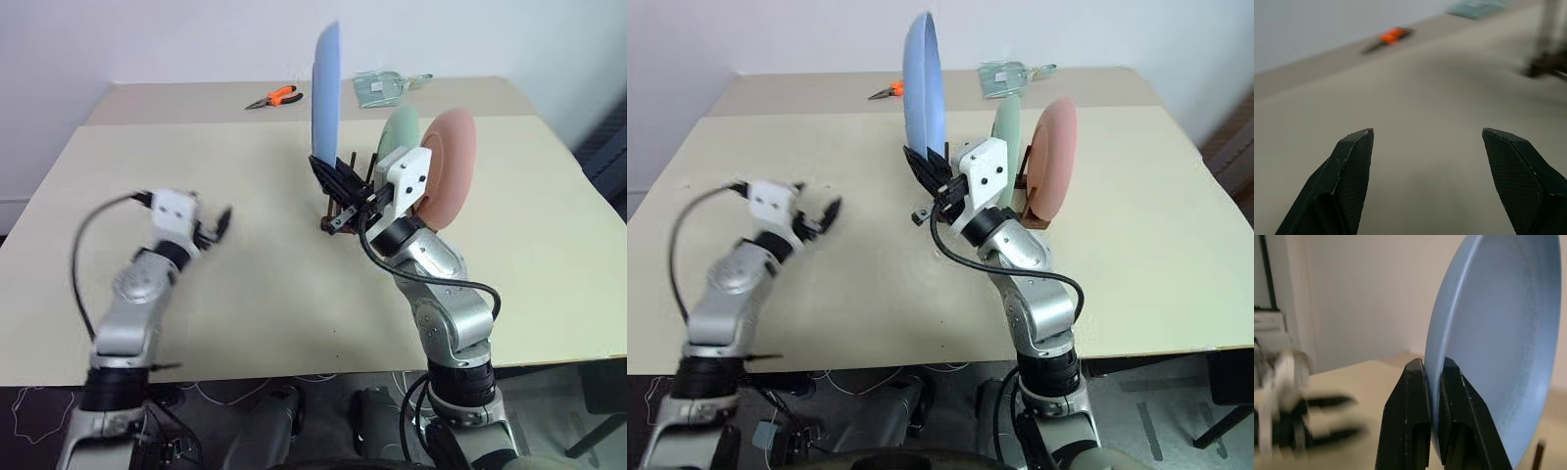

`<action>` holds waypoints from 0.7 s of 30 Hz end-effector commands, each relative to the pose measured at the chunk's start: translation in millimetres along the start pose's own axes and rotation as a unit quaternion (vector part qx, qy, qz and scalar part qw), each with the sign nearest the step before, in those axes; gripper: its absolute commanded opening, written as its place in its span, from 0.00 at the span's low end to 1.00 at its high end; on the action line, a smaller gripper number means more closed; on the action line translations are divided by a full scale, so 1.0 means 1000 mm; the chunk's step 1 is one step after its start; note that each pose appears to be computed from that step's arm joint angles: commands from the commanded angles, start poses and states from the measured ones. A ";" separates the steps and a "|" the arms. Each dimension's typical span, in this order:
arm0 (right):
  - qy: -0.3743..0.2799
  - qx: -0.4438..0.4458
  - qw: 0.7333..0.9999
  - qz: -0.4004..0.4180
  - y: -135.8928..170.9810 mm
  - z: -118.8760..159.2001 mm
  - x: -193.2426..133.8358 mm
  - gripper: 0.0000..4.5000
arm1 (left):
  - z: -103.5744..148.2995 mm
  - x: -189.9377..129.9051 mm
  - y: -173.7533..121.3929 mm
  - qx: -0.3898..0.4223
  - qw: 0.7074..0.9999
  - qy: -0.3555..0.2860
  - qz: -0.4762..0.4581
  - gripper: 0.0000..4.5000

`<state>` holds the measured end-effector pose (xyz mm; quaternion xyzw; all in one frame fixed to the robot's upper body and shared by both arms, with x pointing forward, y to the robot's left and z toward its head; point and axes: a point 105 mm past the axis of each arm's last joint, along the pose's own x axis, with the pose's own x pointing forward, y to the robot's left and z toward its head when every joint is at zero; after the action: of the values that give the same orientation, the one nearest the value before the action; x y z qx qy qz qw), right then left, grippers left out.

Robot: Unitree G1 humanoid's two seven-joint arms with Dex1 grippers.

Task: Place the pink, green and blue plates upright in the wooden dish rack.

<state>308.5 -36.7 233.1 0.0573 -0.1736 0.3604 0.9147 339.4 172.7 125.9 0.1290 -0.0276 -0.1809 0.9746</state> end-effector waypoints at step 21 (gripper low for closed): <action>-0.012 0.047 0.999 -0.021 -0.014 0.017 0.004 0.00 | 0.020 -0.001 -0.044 0.006 0.996 -0.048 -0.080 0.80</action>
<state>322.1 -51.3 234.4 0.1059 -0.1387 0.3337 0.9264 324.9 135.0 123.3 0.1200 -0.0412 -0.2542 0.9588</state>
